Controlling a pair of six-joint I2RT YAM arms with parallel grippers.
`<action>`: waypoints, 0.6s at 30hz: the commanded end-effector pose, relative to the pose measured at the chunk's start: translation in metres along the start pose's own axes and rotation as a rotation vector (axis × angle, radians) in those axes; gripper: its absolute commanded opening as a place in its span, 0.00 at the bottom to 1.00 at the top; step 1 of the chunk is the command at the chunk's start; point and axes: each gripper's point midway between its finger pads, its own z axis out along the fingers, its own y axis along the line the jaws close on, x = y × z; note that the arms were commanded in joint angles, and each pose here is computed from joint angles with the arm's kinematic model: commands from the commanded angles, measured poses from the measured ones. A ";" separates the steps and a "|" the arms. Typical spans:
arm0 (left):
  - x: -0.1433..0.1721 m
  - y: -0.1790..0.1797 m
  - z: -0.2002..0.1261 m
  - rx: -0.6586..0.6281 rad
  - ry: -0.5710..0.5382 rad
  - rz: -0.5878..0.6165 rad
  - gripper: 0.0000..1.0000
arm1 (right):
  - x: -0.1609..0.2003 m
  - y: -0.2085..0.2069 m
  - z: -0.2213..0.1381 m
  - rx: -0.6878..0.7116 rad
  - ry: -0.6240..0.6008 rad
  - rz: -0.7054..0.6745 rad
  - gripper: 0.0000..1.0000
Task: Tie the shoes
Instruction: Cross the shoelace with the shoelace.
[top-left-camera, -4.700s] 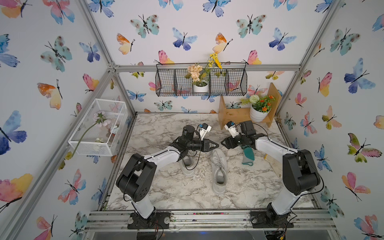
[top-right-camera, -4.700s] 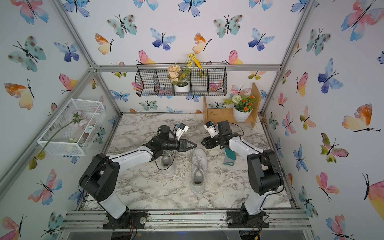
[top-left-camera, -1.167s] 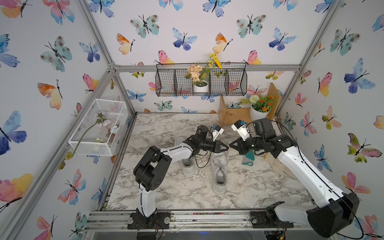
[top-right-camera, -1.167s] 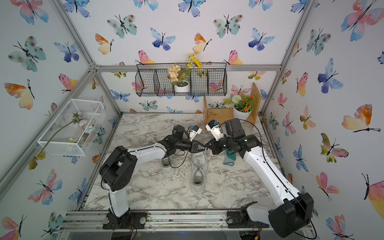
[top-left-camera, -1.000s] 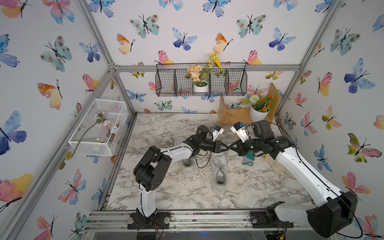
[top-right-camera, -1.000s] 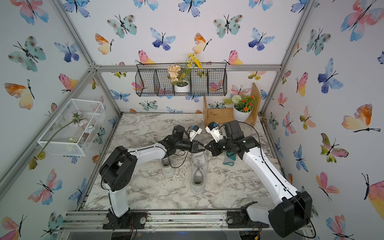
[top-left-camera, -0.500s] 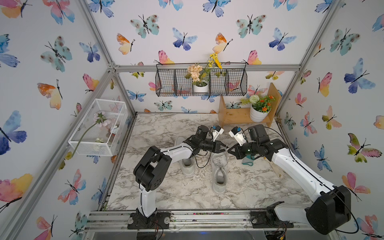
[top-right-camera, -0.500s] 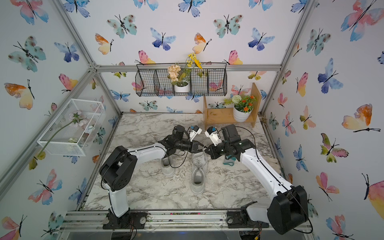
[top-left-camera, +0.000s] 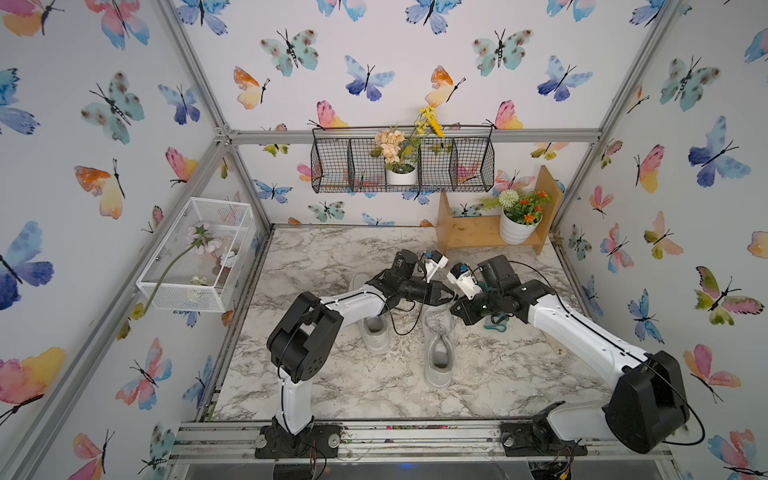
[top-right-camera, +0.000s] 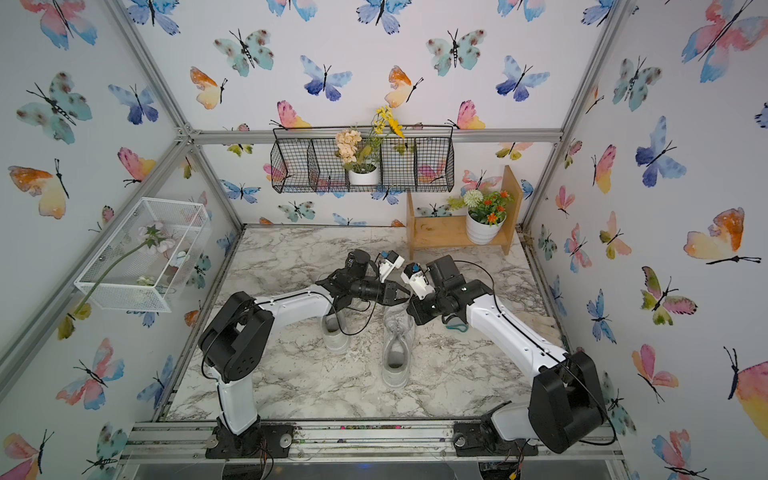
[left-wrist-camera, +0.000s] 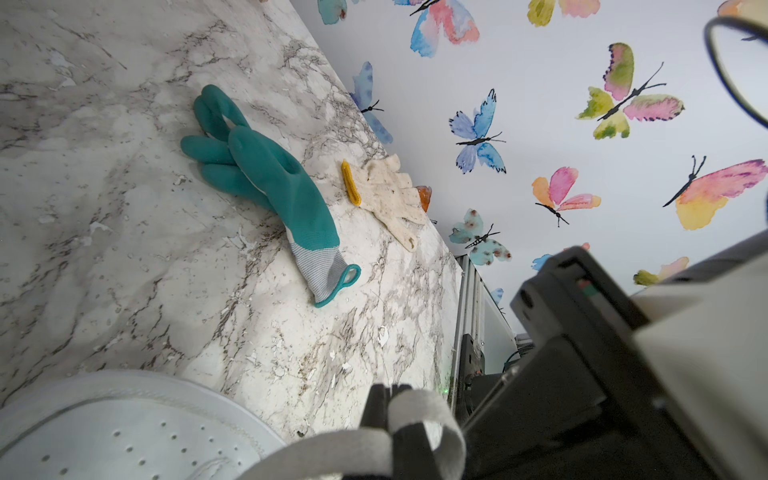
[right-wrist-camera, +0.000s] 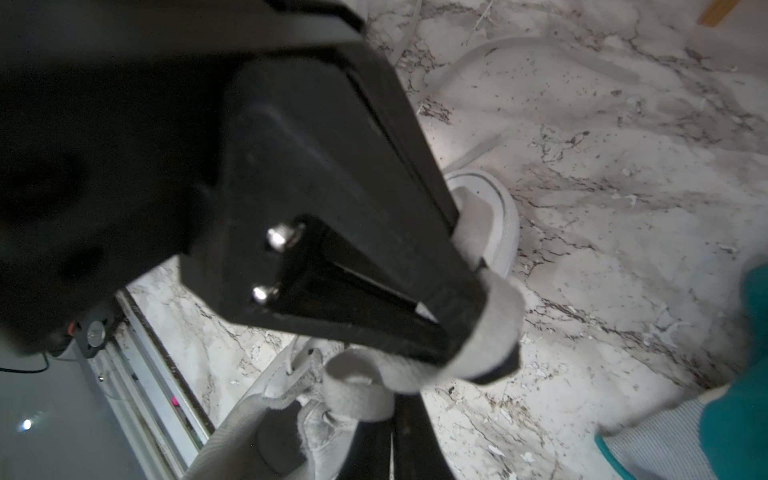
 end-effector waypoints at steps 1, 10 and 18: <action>-0.004 0.003 -0.003 -0.035 -0.025 0.019 0.00 | 0.017 -0.014 0.010 0.103 0.072 -0.001 0.13; 0.002 0.024 -0.026 -0.099 -0.076 -0.033 0.00 | 0.016 -0.003 -0.004 0.068 0.034 -0.024 0.49; 0.012 0.045 -0.047 -0.153 -0.107 -0.082 0.00 | 0.017 -0.001 -0.011 0.046 -0.063 -0.022 0.62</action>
